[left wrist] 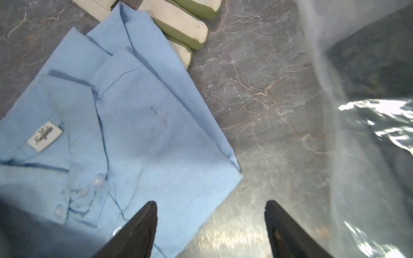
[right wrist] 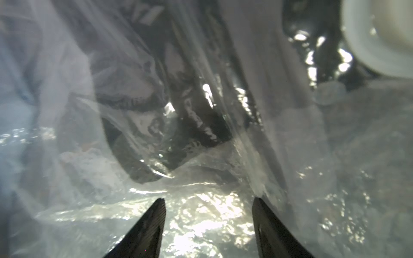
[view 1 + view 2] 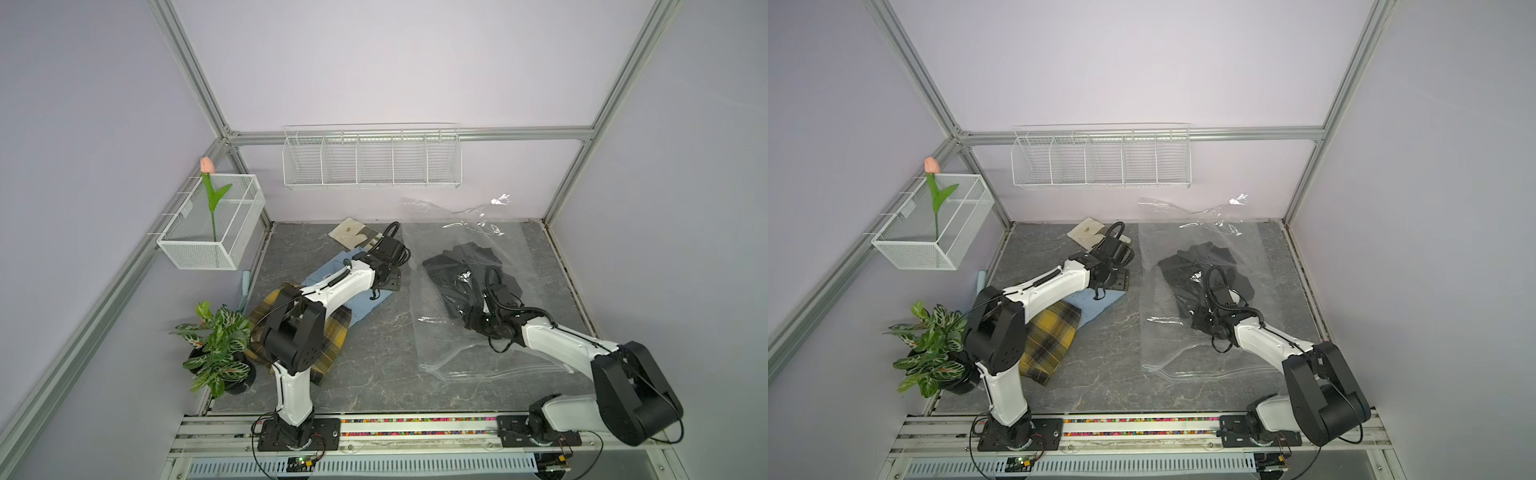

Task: Place the folded shirt into the vacuum bag
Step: Move the shirt from the vacuum bag.

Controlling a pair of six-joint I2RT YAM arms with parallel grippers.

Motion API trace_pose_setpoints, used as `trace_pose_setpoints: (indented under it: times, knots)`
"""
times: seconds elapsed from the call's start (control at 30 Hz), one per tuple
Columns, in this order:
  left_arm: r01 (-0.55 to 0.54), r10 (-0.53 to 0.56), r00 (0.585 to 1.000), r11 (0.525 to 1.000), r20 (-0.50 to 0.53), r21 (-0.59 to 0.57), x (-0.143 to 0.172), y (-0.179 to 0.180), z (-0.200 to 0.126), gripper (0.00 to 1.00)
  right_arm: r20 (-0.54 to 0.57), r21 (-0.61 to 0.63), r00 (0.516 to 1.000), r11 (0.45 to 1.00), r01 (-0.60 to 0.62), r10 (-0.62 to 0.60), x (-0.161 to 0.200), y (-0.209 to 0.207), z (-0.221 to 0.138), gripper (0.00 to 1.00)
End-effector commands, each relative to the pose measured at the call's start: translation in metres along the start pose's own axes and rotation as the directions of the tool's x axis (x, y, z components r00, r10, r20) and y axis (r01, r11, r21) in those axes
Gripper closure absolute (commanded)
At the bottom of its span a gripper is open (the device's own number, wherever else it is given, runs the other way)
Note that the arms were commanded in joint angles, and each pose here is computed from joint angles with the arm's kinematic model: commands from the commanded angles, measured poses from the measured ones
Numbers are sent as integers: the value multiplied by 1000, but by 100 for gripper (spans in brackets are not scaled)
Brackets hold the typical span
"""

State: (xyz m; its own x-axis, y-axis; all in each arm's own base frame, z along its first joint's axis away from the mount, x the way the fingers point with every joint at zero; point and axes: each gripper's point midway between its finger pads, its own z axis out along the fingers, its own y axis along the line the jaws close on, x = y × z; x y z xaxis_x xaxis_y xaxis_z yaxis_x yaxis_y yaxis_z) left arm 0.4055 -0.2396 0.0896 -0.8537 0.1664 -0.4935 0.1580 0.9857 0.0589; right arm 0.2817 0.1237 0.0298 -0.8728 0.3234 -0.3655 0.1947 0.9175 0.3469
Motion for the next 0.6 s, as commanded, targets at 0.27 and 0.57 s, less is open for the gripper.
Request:
trace_pose_setpoints:
  times: [0.27,0.57]
  knots:
    - [-23,9,992,994,-125,-111,21,10,59,27,35,13,999,1000,4,-5,-6,-11,-5,34]
    - [12,1,994,993,-108,117,26,-7,67,82,84,-87,996,996,-1,9,-26,17,-23,35]
